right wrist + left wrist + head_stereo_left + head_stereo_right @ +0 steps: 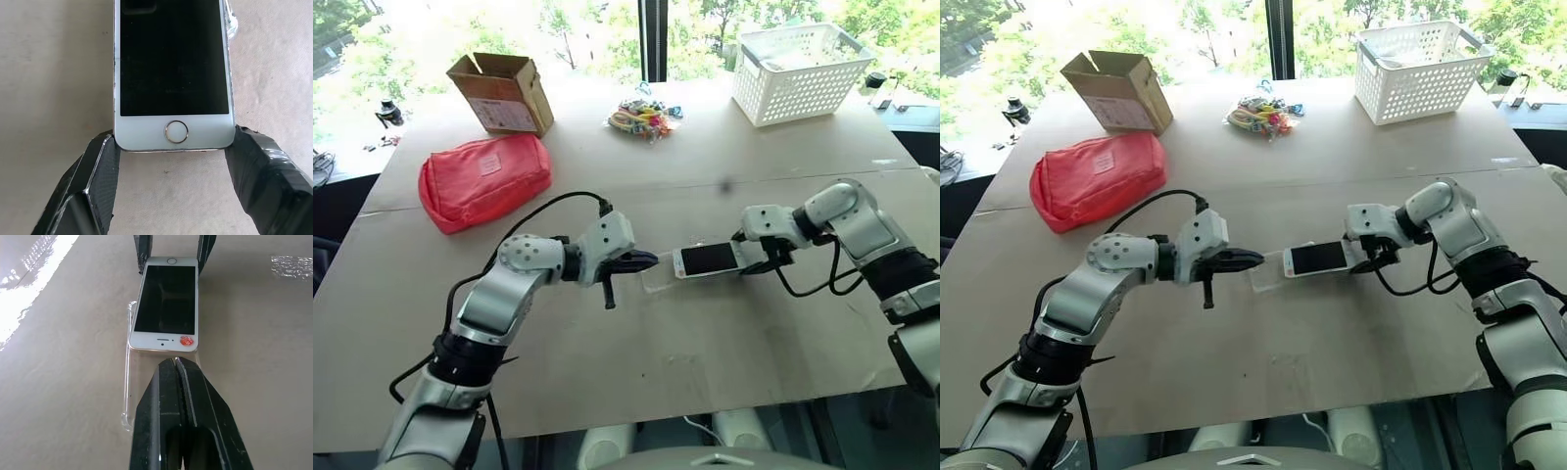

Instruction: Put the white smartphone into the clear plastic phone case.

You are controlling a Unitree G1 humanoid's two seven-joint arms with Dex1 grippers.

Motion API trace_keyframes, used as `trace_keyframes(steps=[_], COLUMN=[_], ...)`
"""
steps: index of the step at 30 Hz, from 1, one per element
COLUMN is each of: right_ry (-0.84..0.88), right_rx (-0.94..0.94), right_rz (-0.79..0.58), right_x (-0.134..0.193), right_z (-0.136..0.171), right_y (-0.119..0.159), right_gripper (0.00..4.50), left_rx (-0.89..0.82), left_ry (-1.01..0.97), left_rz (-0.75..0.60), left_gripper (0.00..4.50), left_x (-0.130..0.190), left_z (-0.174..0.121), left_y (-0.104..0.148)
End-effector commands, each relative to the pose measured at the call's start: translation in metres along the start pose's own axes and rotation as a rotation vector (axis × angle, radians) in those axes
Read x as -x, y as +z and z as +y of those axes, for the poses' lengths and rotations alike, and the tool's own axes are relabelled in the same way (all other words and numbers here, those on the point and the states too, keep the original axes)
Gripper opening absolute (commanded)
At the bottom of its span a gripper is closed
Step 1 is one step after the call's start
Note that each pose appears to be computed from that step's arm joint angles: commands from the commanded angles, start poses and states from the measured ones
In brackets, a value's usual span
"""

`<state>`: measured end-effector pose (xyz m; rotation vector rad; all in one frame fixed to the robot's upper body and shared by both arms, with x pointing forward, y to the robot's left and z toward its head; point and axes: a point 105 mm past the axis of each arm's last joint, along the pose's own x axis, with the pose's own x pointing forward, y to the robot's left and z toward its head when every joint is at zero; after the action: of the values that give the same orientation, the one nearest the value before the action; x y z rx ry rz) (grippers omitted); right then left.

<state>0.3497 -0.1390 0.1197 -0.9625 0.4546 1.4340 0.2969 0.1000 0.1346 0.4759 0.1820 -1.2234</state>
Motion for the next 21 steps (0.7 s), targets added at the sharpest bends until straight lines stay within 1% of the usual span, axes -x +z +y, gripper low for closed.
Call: trace_keyframes(steps=[1, 8, 15, 21], right_ry=[-0.066, -0.072, -0.013, 0.004], right_rx=[0.125, 0.266, 0.371, 0.397], right_rz=[-0.020, 0.096, 0.161, 0.167], right_x=[0.019, 0.026, 0.020, 0.015], right_z=[-0.017, -0.029, -0.023, -0.020], right_y=[0.028, 0.035, 0.038, 0.042], right_gripper=[2.78, 2.78, 2.78, 2.78], left_rx=[-0.029, 0.017, 0.022, 0.061], left_ry=[0.007, -0.033, -0.024, -0.027], left_rz=[-0.032, -0.045, -0.072, -0.081], left_gripper=[0.00, 0.00, 0.00, 0.00], left_x=[0.000, -0.008, -0.019, -0.034], left_z=[0.004, 0.003, 0.002, -0.001], left_y=[0.007, 0.005, 0.006, -0.001])
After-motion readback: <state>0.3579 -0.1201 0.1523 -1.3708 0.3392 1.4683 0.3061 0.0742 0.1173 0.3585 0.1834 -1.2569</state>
